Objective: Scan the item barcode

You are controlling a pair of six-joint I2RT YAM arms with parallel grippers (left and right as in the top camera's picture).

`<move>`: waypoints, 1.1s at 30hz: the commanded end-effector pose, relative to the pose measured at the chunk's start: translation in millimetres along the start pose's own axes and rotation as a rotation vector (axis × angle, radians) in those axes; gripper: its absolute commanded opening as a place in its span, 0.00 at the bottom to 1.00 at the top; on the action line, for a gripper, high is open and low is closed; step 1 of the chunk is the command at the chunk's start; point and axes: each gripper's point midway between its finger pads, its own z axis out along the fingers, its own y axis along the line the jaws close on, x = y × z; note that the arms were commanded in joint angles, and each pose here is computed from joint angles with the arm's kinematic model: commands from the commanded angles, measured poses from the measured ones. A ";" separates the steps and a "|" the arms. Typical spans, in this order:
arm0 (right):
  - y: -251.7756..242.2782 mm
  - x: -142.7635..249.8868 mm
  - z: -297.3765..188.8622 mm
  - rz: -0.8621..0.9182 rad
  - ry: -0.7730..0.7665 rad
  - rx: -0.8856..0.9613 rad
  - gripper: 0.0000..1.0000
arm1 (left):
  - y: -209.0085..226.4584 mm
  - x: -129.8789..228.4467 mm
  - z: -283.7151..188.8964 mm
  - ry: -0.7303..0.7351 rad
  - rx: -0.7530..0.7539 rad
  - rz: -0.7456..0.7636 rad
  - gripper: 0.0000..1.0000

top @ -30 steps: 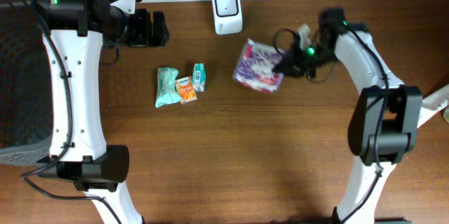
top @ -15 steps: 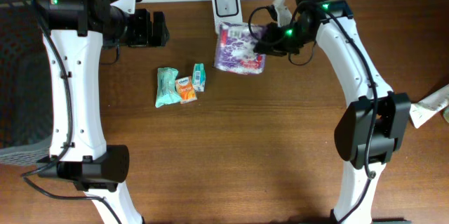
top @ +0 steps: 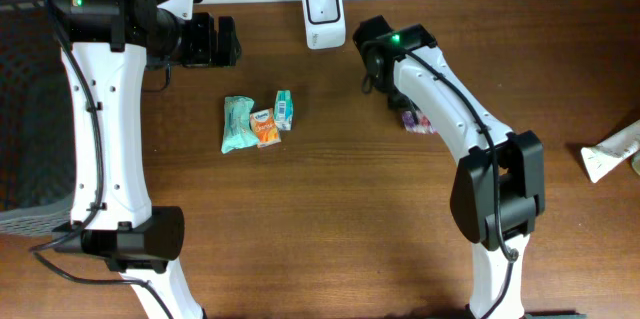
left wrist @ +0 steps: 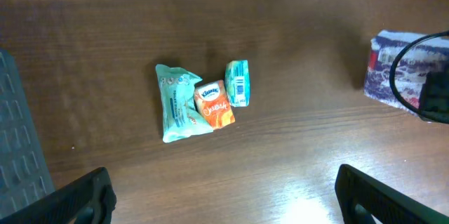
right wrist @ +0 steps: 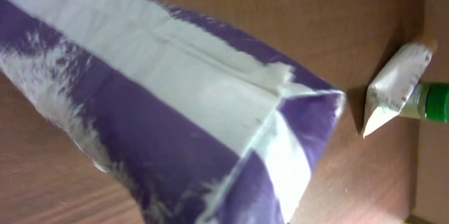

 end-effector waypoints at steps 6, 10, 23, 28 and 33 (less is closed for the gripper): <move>67.1 36.8 -26.9 -0.046 0.122 -0.291 0.70 | 3.0 -0.6 2.1 0.003 -0.003 -0.009 0.99; 94.2 26.5 -75.8 -0.091 0.125 -0.540 0.87 | 3.1 -0.6 2.2 0.004 -0.003 -0.009 0.99; 40.3 2.8 -67.0 0.018 0.298 -0.871 0.94 | 3.1 -0.6 2.2 0.004 -0.003 -0.009 0.99; 82.2 42.1 -33.0 0.022 0.448 -1.011 0.74 | 3.0 -0.6 2.1 0.003 -0.003 -0.010 0.99; 127.5 51.3 -1.1 0.163 0.459 -1.135 0.56 | 3.0 -0.6 2.2 0.004 -0.002 -0.009 0.99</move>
